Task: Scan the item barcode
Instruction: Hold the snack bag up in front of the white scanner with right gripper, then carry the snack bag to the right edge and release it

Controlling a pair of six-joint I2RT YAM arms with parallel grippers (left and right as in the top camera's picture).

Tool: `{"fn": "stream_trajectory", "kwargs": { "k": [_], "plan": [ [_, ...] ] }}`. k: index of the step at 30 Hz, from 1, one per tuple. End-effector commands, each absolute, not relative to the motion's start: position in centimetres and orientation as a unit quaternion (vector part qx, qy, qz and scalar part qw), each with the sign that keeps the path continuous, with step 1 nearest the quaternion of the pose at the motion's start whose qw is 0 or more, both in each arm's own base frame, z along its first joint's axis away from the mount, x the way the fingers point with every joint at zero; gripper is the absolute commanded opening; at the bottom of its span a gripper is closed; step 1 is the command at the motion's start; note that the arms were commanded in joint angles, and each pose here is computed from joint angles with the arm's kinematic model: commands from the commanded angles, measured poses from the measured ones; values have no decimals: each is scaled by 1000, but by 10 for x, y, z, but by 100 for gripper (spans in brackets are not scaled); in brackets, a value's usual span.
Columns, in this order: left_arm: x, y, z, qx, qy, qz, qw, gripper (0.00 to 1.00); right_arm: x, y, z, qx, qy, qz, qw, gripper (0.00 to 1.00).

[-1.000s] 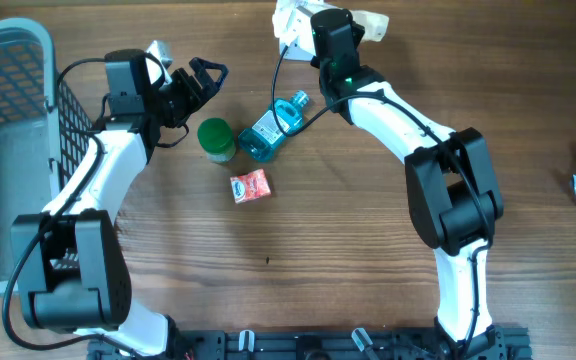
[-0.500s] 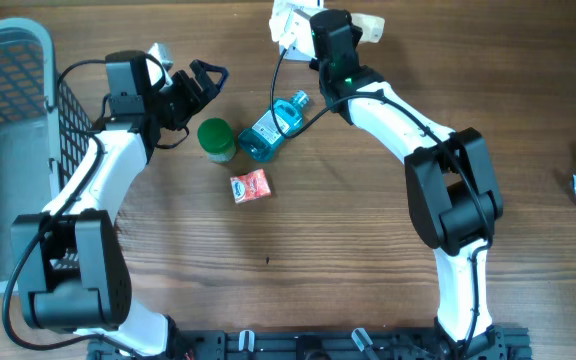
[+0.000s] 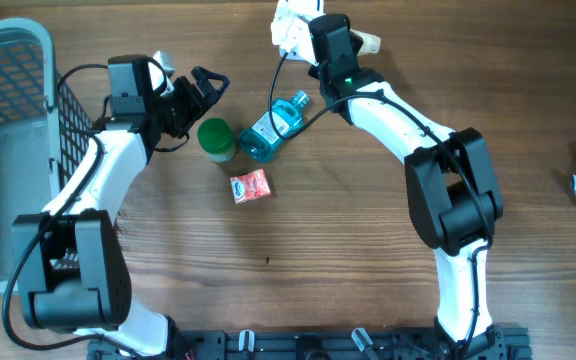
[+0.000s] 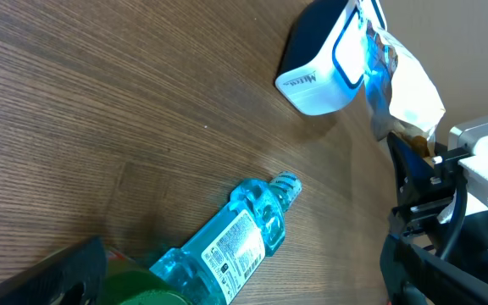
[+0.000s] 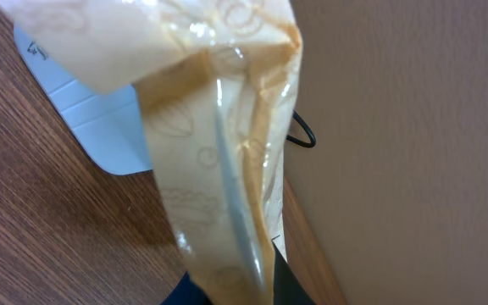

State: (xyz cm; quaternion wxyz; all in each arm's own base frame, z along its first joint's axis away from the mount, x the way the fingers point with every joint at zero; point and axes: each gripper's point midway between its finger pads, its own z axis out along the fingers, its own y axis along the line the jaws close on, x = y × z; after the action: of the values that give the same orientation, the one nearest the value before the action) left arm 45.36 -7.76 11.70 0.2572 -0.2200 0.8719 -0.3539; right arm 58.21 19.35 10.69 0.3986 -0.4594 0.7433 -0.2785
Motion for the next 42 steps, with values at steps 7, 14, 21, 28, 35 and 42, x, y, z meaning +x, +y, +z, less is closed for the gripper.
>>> {"fn": "stream_trajectory", "kwargs": {
  "k": [7,14,21,28,35,42],
  "plan": [
    [456,-70,125,-218,872,-344,271,100,586,188,123,-416,756,-292,413,5],
    [456,-70,125,-218,872,-344,271,100,574,177,235,-360,734,-304,489,4],
    [451,-71,120,-224,876,-342,256,100,510,145,348,-299,741,-280,533,5],
    [437,-72,109,-237,885,-335,221,100,437,126,439,-178,746,-146,625,5],
    [430,-72,104,-245,889,-331,201,100,380,96,477,51,753,37,655,5],
    [421,-77,101,-248,889,-342,176,100,315,54,467,174,771,96,605,5]
  ]
}}
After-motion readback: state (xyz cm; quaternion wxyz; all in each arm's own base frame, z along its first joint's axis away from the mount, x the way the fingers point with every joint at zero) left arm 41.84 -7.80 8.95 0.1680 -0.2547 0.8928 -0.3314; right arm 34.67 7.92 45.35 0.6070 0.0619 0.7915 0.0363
